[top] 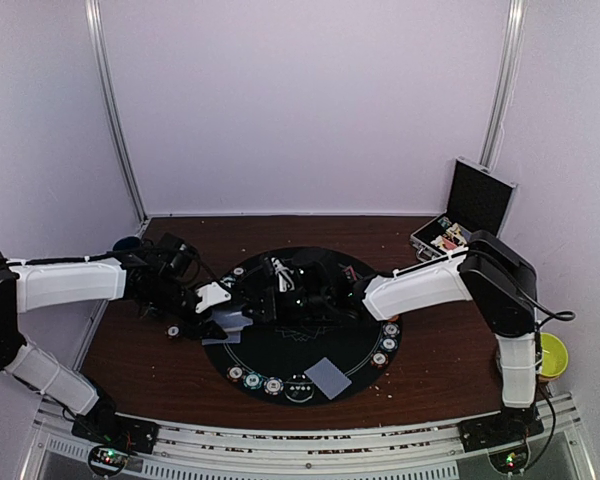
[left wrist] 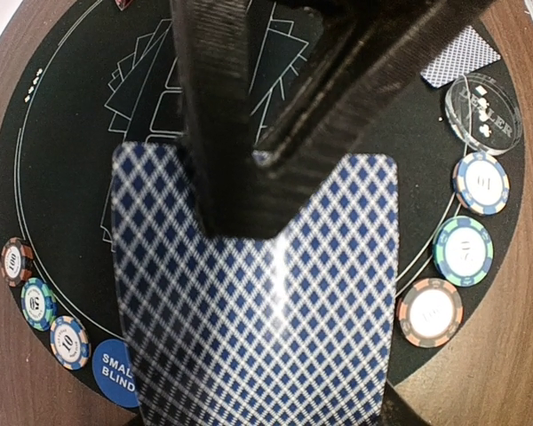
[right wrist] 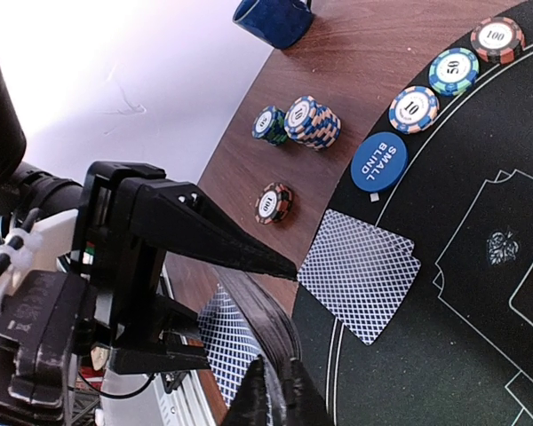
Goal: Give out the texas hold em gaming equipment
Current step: Pick up the poker card from the face-down deck piles, then distribute the poker card in the dealer area.
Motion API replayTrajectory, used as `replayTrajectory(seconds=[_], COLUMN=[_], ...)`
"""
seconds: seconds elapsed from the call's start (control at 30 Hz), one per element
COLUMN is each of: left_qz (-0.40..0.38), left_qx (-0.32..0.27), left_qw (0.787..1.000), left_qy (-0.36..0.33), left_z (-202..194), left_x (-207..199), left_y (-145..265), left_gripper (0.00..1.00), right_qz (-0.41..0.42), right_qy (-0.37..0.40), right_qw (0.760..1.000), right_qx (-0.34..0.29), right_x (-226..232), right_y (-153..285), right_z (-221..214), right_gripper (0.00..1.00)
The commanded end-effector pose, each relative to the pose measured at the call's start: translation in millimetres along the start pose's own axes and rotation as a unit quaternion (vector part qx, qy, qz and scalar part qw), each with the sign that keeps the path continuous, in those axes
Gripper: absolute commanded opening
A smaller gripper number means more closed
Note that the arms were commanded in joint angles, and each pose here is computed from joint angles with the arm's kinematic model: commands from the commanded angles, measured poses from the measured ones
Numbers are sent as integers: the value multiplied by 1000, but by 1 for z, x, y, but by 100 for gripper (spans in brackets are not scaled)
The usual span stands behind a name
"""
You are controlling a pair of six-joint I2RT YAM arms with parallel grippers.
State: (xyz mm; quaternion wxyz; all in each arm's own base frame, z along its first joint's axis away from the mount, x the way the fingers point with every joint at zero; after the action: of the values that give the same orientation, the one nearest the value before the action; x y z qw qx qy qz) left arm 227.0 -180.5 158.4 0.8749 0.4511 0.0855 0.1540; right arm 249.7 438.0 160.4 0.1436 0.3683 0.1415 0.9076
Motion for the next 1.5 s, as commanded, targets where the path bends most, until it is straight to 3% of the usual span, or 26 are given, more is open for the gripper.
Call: replayTrajectory(seconds=[0.0, 0.3, 0.7, 0.93, 1.1, 1.47], left_qz=[-3, -3, -1, -1, 1, 2], left_qx=[-14, -13, -14, -15, -17, -17], left_qw=[1000, 1000, 1000, 1000, 1000, 1000], left_qy=[-12, -12, -12, -12, -13, -12], left_z=[5, 5, 5, 5, 6, 5], left_x=[0, 0, 0, 0, 0, -1], left_y=[-1, -2, -1, 0, 1, 2], left_gripper=[53, 53, 53, 53, 53, 53], right_qz=[25, 34, -17, -100, -157, -213], right_qy=[9, 6, -36, -105, -138, -160], right_qw=[1000, 999, 992, 965, 944, 922], right_qx=[-13, -23, -119, -219, -255, -280], right_x=[12, 15, 10, -2, -5, 9], right_y=[8, 16, 92, 149, 171, 170], right_z=[9, 10, -1, -50, -97, -164], right_gripper=[5, 0, 0, 0, 0, 0])
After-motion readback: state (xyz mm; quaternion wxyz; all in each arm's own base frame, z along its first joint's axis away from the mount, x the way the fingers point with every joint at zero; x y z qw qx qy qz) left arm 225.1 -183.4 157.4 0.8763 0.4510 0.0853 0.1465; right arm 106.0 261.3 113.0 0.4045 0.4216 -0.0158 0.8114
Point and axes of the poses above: each gripper's point midway between its finger pads, its own y axis back along the fingers, its own x axis along the line the jaws close on, z = x × y, the point moved 9 cm from there along y, back along the fingers, and after that the axes turned 13 degrees about y, right-handed, at the moved point
